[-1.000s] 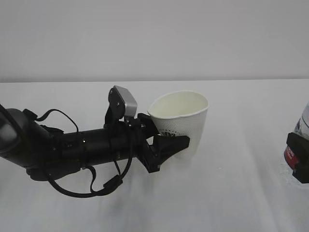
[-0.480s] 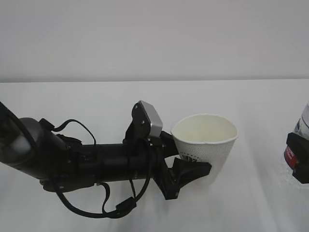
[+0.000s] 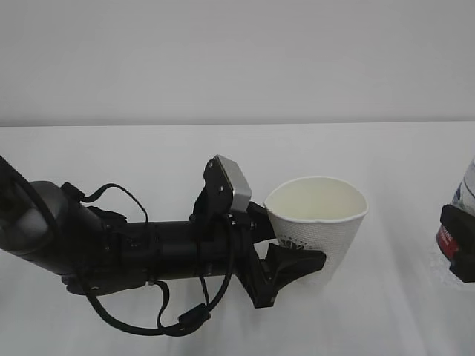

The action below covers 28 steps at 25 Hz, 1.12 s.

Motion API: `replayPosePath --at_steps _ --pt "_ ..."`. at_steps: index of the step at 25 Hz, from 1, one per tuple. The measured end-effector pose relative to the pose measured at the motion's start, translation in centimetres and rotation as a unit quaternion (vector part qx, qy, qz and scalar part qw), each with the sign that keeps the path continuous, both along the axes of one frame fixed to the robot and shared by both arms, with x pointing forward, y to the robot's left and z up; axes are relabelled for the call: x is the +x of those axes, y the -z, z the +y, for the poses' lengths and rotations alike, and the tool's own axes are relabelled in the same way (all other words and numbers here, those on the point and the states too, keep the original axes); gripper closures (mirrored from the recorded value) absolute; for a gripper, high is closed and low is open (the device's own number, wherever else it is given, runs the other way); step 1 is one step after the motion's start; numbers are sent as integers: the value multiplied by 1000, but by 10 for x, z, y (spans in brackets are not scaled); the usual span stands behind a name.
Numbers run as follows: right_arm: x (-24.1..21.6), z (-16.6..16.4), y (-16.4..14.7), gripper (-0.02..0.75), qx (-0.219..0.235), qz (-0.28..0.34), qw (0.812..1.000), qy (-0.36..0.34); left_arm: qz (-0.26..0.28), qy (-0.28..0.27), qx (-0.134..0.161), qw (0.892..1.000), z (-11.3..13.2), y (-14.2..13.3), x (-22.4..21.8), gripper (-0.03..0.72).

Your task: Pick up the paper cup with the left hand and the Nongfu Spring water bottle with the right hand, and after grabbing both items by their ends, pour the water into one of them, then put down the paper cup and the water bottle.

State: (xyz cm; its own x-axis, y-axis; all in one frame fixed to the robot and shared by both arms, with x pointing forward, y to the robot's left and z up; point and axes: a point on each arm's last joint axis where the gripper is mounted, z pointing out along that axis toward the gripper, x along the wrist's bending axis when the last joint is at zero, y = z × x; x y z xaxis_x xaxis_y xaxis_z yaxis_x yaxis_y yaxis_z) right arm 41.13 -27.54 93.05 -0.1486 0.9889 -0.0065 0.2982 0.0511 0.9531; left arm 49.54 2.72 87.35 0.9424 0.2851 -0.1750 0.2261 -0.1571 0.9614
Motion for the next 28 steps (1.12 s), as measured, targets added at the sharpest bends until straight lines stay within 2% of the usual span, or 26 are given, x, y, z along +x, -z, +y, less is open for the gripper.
replayPosePath --at_steps 11,21,28 --pt "0 0 -7 342 -6 26 1000 1 -5 20 6 1000 -1 1 -4 207" --pt "15 1 -21 342 -11 44 999 2 -5 46 6 999 -13 1 -18 207" --pt "17 1 -36 342 -41 32 999 -8 -5 46 6 999 -14 1 -18 208"
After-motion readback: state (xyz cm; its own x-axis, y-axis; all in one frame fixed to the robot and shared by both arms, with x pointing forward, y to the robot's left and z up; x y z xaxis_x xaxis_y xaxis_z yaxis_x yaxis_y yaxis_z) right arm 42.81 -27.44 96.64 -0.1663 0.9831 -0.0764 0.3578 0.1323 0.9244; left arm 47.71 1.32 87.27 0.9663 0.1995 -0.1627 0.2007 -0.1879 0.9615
